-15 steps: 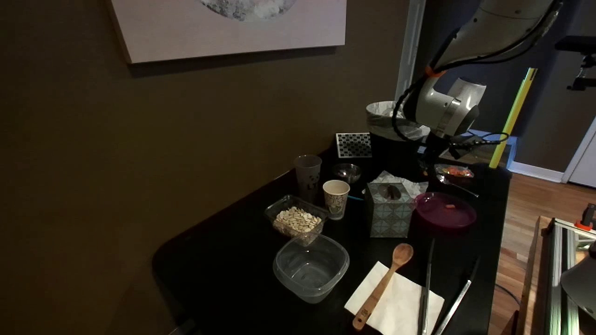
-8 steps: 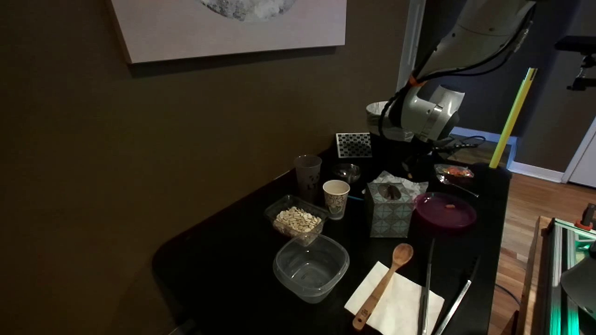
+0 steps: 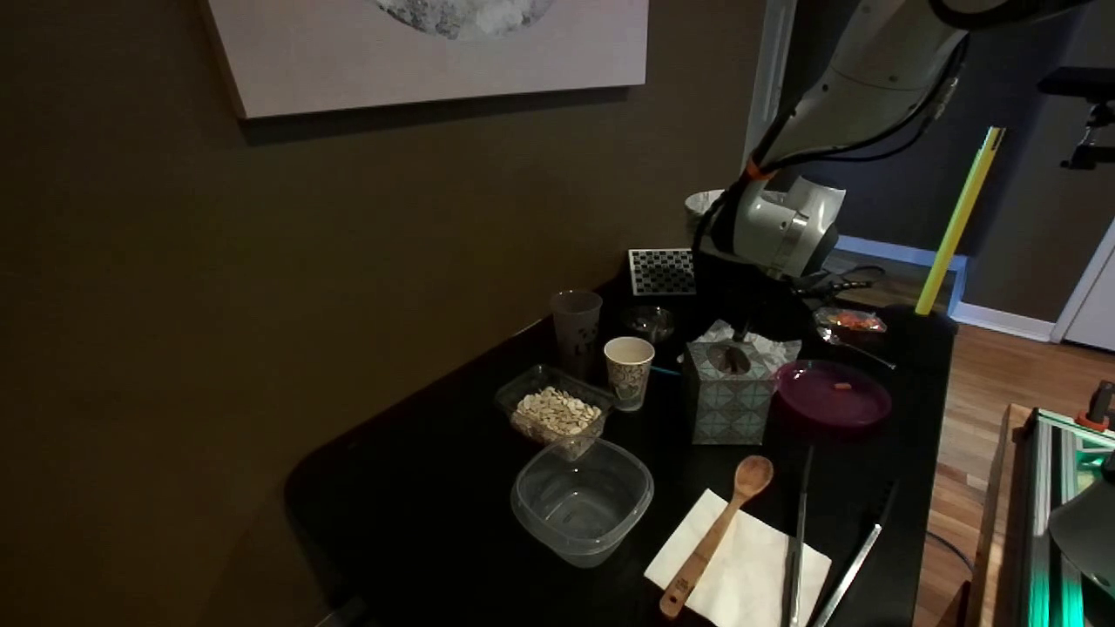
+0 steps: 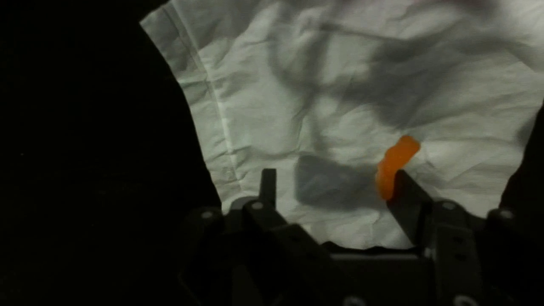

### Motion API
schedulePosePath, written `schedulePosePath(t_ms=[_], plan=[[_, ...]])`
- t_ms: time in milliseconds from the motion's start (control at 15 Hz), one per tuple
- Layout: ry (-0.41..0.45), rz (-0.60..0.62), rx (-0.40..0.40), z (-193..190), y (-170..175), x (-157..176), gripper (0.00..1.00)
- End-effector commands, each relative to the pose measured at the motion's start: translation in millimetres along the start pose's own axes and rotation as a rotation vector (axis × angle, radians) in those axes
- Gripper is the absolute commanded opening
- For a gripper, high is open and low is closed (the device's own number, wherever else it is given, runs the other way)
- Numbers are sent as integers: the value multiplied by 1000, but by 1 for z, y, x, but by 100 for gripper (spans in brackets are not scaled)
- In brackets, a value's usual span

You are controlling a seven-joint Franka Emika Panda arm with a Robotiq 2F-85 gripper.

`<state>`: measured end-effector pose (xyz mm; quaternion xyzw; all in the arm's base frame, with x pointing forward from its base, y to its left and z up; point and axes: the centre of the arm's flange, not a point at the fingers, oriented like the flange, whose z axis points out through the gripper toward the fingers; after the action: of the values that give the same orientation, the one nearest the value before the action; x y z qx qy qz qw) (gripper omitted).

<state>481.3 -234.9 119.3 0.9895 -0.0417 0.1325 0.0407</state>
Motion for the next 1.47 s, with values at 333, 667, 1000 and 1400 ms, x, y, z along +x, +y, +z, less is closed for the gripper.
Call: schedulePosePath(t_ms=[333,667,1000,1400], plan=[[-59,-33,-5,31,-1,-15,100],[-76,-46,-44,47,-6,-21,100],[-48,-63,-142,51,-11,-18,100],[48,-71,-198,45,-27,-7,100]])
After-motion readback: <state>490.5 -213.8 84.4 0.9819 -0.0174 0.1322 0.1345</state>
